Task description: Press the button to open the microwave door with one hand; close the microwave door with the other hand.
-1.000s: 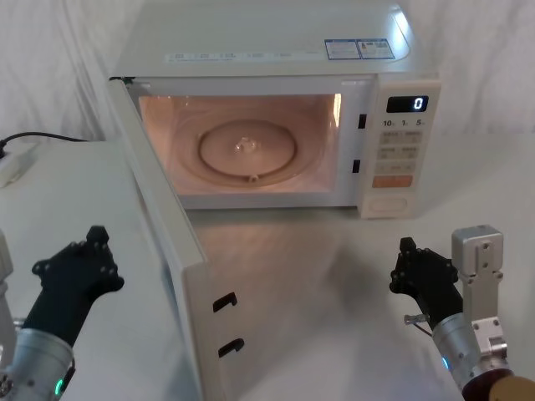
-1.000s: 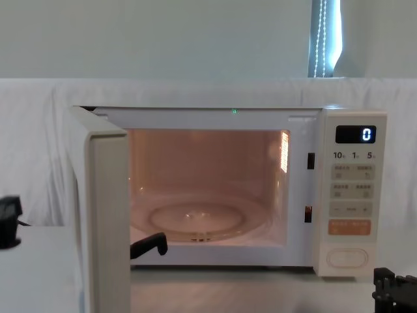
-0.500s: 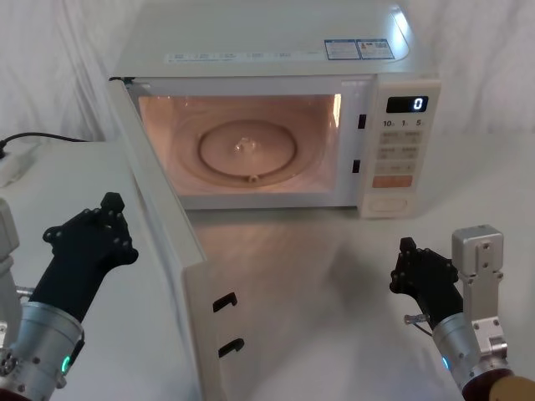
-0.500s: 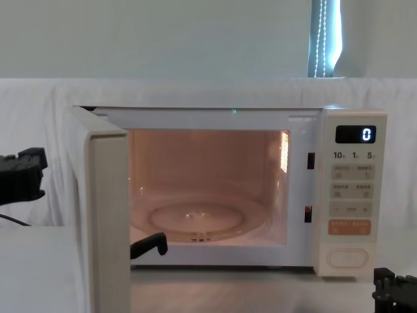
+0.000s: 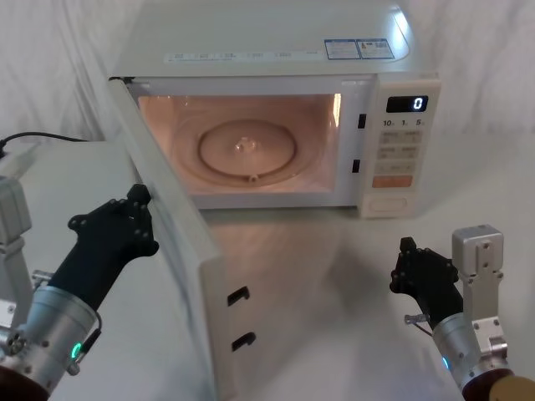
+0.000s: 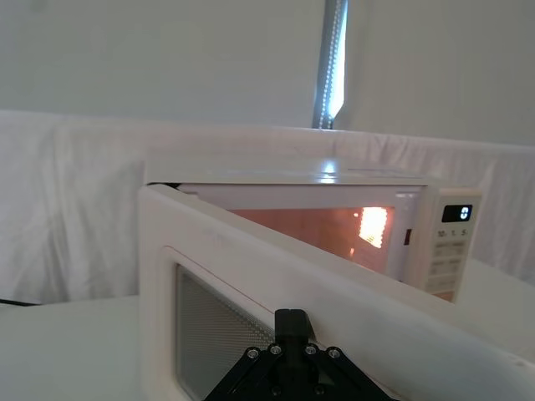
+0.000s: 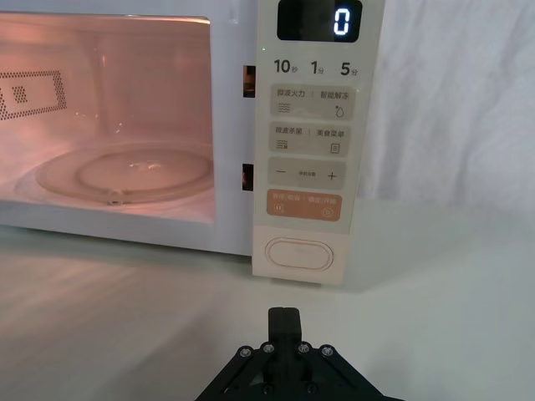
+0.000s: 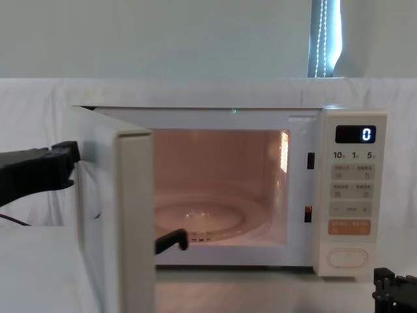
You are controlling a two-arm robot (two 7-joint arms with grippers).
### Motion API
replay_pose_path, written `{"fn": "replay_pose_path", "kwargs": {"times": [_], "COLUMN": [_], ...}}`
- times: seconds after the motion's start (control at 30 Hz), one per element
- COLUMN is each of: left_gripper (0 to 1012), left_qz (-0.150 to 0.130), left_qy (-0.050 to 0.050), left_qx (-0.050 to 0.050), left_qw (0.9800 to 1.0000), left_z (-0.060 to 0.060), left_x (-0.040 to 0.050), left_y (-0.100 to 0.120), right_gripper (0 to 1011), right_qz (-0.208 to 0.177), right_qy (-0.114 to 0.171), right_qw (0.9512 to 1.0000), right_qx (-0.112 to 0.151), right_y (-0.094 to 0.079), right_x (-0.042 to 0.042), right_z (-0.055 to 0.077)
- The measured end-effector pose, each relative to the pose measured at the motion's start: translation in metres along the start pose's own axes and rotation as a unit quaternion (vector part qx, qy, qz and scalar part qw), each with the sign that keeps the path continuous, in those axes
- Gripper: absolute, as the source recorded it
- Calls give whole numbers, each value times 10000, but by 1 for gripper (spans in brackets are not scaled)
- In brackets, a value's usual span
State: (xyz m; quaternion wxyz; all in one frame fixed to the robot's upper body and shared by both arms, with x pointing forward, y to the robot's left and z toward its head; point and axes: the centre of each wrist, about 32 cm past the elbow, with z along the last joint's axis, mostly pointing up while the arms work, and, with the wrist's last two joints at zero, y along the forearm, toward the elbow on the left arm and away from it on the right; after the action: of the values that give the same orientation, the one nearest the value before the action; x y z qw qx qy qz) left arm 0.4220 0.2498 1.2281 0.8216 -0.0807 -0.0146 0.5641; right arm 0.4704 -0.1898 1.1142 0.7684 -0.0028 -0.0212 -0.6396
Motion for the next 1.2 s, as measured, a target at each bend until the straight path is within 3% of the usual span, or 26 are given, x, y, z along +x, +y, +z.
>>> {"fn": "replay_pose_path", "kwargs": {"times": [0.17, 0.6, 0.97, 1.2], "left_gripper": [0, 0, 0, 0], "left_qz": [-138, -591, -734, -725], "left_qy": [42, -95, -49, -53], "left_qx": [43, -23, 107, 137], "left_qw": [9999, 9982, 9972, 9973], "left_z": [-17, -18, -56, -84], "left_x": [22, 18, -13, -38], "left_y": [-77, -357, -672, -854], "right_gripper": [0, 0, 0, 0], "right_qz": [0, 1, 0, 0], "right_qy": [0, 0, 0, 0], "right_qw": [10000, 10000, 10000, 10000], "right_qx": [0, 0, 0, 0], "right_y": [0, 0, 0, 0], "right_x": [0, 0, 0, 0], "right_z": [0, 0, 0, 0]}}
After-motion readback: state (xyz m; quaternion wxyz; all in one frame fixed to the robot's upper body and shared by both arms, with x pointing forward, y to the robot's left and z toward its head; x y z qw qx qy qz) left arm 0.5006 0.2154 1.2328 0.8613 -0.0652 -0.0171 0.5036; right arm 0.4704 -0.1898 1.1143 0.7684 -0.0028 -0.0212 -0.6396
